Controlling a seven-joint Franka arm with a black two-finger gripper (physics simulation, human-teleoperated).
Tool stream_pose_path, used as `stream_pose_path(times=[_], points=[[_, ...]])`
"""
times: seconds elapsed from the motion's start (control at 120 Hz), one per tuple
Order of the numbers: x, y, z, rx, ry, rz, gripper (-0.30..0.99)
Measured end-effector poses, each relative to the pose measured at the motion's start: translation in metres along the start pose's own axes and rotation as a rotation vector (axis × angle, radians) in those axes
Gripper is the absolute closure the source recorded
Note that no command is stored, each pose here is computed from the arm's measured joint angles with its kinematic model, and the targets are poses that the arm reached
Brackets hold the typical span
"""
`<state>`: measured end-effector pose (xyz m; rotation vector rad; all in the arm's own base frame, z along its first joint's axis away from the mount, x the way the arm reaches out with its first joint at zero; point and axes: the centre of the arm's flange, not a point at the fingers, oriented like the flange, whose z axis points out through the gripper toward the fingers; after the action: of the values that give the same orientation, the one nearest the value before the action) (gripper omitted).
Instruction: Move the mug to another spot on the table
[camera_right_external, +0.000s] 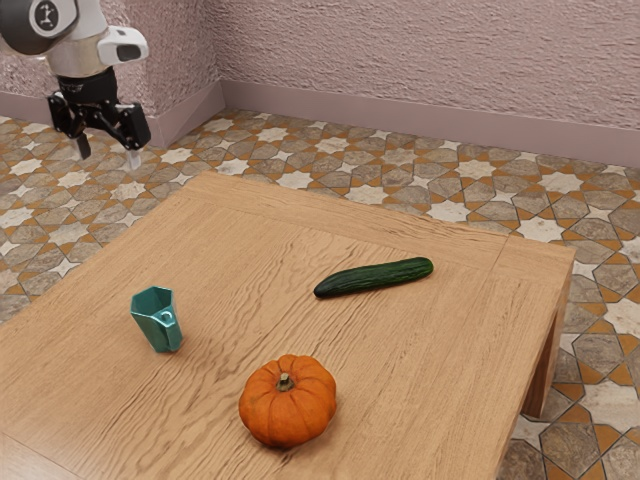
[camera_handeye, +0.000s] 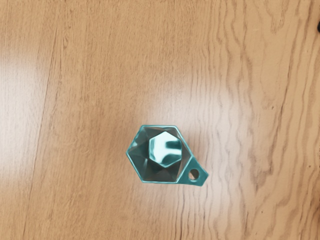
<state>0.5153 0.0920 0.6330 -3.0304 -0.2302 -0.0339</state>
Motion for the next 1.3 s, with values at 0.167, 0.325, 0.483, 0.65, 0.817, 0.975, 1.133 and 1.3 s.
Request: stream_pose_path(times=[0.167,0.325,0.483,0.65,0.817,0.975,1.133,1.3], points=[[0.001,0.006,0.000,0.000,0.011,-0.021,0.00],[0.001,0.007,0.025,-0.002,-0.008,-0.076,0.00],[-0.015,0.025,0.097,-0.038,-0.083,-0.272,0.00],[-0.030,0.040,0.157,-0.081,-0.128,-0.538,0.00],[-0.038,0.042,0.198,-0.068,-0.159,-0.761,0.00],[-0.037,0.032,0.218,-0.035,-0.153,-0.907,0.00],[-0.034,0.026,0.249,-0.009,-0.162,-1.001,0.00],[-0.028,0.029,0.263,-0.007,-0.142,-1.040,0.00]])
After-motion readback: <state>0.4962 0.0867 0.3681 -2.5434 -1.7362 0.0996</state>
